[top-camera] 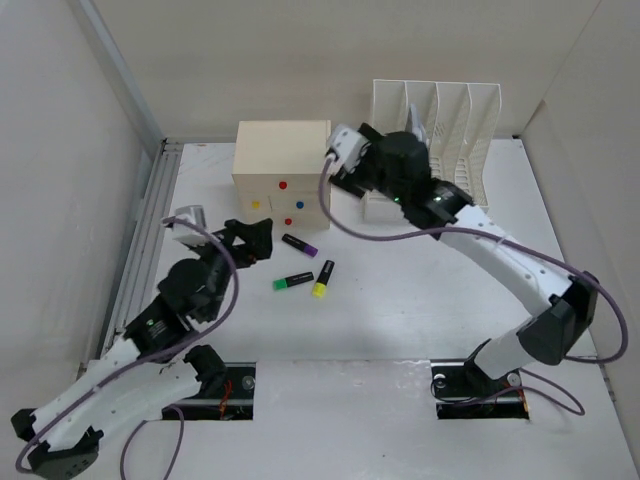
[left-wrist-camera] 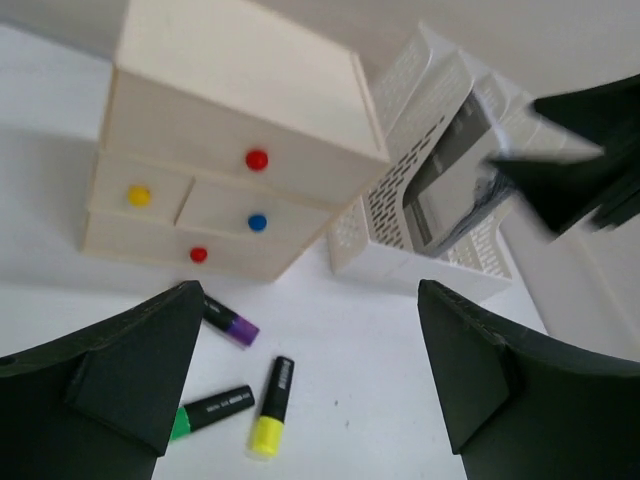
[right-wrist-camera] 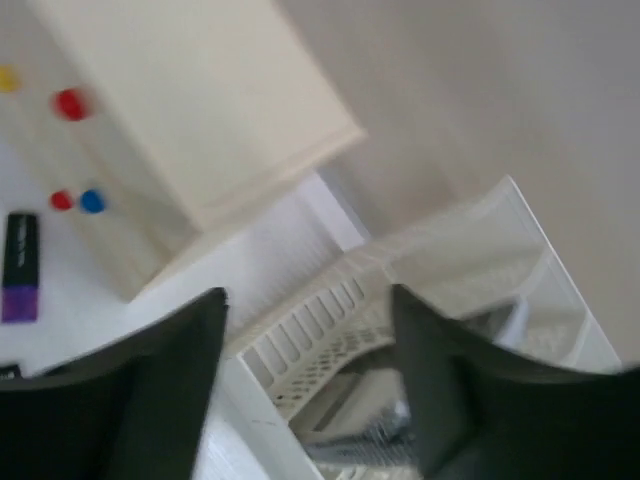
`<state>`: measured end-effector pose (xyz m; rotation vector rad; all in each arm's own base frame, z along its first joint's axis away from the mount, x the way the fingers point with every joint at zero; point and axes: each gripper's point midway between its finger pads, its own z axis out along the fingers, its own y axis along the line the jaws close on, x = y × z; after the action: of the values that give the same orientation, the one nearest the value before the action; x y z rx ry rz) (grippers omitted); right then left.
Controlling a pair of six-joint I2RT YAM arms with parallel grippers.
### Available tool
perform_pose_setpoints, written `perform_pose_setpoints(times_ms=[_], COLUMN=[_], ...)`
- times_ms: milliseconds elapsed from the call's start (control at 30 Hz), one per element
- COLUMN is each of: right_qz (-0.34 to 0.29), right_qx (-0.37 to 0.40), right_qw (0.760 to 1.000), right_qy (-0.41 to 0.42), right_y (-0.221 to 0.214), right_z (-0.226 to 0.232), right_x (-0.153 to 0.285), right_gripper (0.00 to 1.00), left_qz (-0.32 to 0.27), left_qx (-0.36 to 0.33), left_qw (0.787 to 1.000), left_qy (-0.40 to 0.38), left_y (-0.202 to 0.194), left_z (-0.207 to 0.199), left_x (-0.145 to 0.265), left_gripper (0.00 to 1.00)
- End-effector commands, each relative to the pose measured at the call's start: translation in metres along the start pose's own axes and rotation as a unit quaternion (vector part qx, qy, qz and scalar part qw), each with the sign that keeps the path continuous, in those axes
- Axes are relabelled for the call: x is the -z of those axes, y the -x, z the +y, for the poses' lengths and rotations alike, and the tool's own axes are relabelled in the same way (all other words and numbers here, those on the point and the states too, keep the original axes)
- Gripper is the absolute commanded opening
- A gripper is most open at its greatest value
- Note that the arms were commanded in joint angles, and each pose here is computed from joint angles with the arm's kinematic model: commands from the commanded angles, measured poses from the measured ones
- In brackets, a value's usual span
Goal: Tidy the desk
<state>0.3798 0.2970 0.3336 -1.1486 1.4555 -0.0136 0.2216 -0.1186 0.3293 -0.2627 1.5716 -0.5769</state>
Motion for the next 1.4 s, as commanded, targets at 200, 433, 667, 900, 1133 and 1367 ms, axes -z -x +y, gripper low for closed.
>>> perform_pose_setpoints(times_ms=[200, 433, 667, 900, 1133, 1367], right_qz=[-0.121, -0.173, -0.176, -0.187, -0.187, -0.182], right_qx=[-0.171, -0.171, -0.193, -0.212, -0.223, -0.222], right_qw=[0.976, 0.969, 0.963, 0.952, 0.947, 0.948], right_qy=[-0.058, 0.041, 0.071, 0.116, 0.139, 0.135], right_y=[0.014, 0.018, 0.013, 0.015, 0.011, 0.007], right_z=[-0.093, -0.069, -0.061, -0.043, -0.038, -0.037], right_x=[0.077, 0.098, 0.099, 0.097, 0.090, 0.088], right_gripper=[0.09, 1.00, 0.96, 0.64, 0.35, 0.35], left_qz=[-0.008, 0.043, 0.087, 0.084, 0.098, 0.111], left_qx=[0.161, 0.131, 0.127, 0.171, 0.206, 0.212], left_qw=[0.987, 0.990, 0.988, 0.981, 0.973, 0.971], left_qy=[0.000, 0.007, 0.034, 0.031, 0.025, 0.021], left_y=[-0.089, -0.132, -0.168, -0.173, -0.194, -0.210], left_z=[0.004, 0.018, 0.048, 0.077, 0.097, 0.101], left_x=[-0.053, -0.100, -0.129, -0.145, -0.162, -0.167], left_gripper=[0.32, 0.23, 0.39, 0.40, 0.40, 0.36])
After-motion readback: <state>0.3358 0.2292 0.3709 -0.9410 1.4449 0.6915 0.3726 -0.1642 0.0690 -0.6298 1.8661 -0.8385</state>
